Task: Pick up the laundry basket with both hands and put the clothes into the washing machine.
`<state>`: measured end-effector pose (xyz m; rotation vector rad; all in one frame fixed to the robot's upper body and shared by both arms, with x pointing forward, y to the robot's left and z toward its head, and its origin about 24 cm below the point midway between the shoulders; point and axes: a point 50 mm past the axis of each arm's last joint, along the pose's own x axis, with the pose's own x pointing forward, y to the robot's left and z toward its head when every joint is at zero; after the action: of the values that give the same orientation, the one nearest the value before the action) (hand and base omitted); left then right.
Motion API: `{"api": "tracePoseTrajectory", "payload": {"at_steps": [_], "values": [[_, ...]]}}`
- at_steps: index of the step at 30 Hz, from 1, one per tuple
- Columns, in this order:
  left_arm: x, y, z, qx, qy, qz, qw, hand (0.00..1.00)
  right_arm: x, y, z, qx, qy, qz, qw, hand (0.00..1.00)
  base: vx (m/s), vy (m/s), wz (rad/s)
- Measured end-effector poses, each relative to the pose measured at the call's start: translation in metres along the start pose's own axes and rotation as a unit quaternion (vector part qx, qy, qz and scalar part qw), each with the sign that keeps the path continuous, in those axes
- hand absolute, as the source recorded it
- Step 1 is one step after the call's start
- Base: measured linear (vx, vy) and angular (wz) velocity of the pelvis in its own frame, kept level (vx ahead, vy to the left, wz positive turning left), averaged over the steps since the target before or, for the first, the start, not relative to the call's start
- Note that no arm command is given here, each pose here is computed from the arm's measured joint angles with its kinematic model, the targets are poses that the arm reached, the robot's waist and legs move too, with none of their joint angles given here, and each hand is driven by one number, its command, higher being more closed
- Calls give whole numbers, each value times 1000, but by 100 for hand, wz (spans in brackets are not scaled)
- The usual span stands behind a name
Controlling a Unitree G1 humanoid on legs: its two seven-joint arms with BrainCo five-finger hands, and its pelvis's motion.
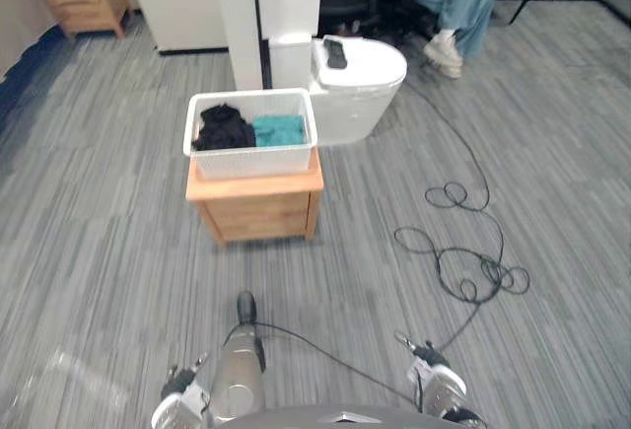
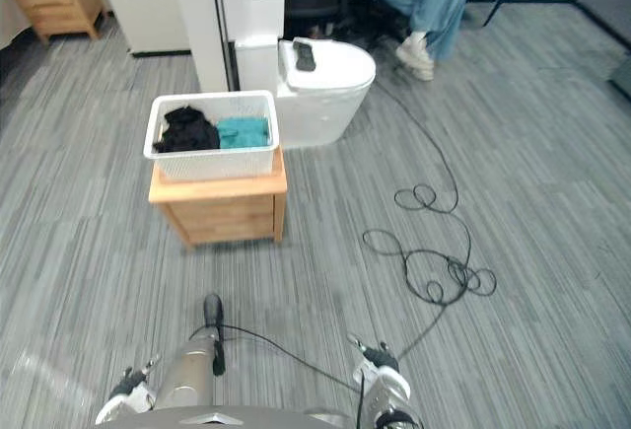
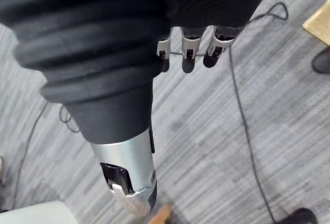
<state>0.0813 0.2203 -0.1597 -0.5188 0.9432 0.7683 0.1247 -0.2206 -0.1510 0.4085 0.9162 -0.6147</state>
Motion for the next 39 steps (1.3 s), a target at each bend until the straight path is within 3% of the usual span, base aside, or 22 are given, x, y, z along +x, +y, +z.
{"api": "tracePoseTrajectory", "payload": {"at_steps": [3,9,12,18,25,28,32,36,39], "values": [[4,-3,16,45,-17,-7,999,0,-10,-6,-40,17,68,-15,997,0,697,235,39],[4,-38,28,99,-44,-69,992,0,-6,0,-21,-15,29,14,999,0,463,85,-5],[4,-39,32,110,-54,-83,989,0,-8,0,-28,-17,39,18,999,0,282,-170,16],[-2,-43,-4,106,0,-84,991,0,-5,-16,-16,-47,25,3,999,0,241,-224,20],[1,-29,5,84,-11,-56,995,0,-5,-6,-12,-81,15,24,996,0,97,-68,25],[-1,-25,4,48,-14,-45,998,0,-4,-7,-4,-83,0,22,996,0,58,29,-1],[-4,-33,32,-8,-76,-50,996,0,-11,17,62,-68,-150,50,985,0,28,162,-30],[-13,-41,76,-10,-170,-81,982,0,-39,30,115,-49,-287,72,954,0,62,313,-20],[-30,-42,123,-5,-269,-108,957,0,-61,49,140,-82,-366,100,922,0,70,220,-23]]}}
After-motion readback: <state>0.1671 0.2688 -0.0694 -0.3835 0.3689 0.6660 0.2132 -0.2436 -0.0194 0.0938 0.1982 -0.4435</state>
